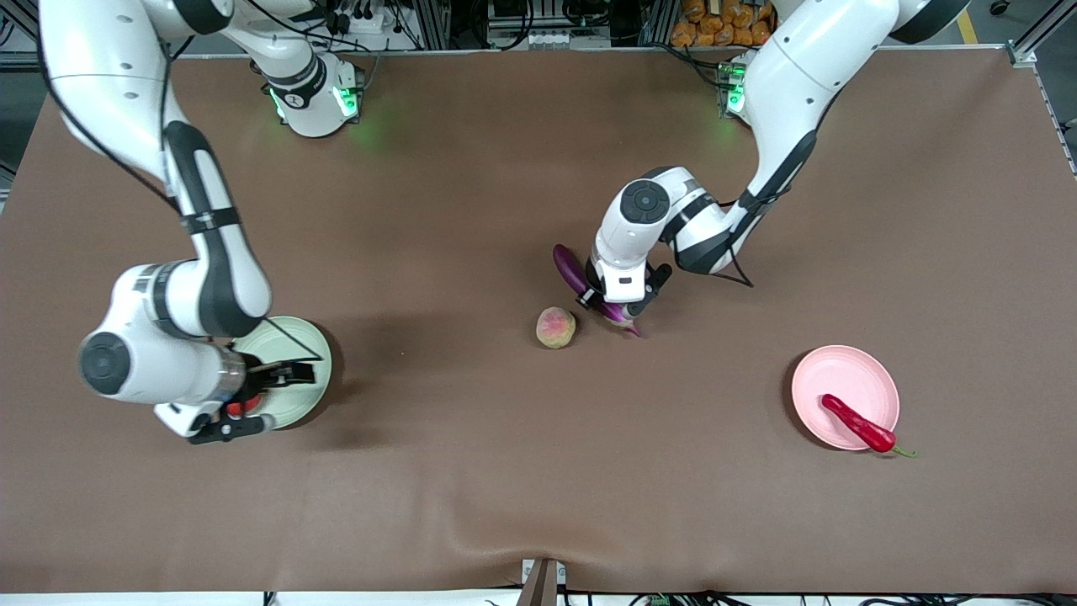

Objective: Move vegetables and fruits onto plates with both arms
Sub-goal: 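Release the apple on the green plate while the left gripper lifts the eggplant, then place the eggplant on the pink plate while the right gripper grasps the peach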

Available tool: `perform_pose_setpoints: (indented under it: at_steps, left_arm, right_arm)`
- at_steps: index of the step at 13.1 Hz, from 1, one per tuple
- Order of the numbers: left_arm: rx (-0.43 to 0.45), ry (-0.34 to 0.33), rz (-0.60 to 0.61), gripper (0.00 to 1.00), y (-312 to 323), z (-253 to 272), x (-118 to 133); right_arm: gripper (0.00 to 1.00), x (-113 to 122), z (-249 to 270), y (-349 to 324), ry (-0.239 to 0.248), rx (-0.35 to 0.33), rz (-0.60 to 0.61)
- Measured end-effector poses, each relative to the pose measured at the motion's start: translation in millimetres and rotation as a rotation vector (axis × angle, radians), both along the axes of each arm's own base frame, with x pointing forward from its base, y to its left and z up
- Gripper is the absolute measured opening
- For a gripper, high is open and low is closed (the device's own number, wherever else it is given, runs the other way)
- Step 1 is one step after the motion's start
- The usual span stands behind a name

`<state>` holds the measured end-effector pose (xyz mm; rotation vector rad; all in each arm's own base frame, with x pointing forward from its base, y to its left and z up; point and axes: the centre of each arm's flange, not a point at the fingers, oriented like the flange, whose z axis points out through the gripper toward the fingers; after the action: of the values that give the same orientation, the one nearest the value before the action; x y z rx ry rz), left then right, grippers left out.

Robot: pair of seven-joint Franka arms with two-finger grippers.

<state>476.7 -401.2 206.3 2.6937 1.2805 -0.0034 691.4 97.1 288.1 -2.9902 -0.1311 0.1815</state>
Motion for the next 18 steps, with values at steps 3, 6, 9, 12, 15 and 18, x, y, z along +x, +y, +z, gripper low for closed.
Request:
perform_pose_setpoints:
  at_steps: [3,6,9,12,15,18]
  left_arm:
    - [0.085,-0.038,-0.03,0.38,25,49,25]
    - [0.152,-0.041,-0.081,0.36,67,100,51]
    - [0.173,-0.006,-0.131,0.36,136,141,92]
    - [0.18,-0.002,-0.193,0.36,221,154,128]
    - [0.187,-0.01,-0.287,0.36,307,159,151]
    - [0.171,-0.014,-0.331,0.36,379,156,169]
  right_arm:
    - [1.0,-9,6,72,0.03,0.052,-0.149]
    - [1.0,-21,9,138,0.014,0.084,-0.264]
    - [1.0,-44,0,212,0.012,0.078,-0.391]
    - [1.0,-75,-20,291,-0.032,0.1,-0.476]
    - [1.0,-103,-38,344,-0.061,0.121,-0.471]
    - [1.0,-127,-46,383,-0.079,0.106,-0.418]
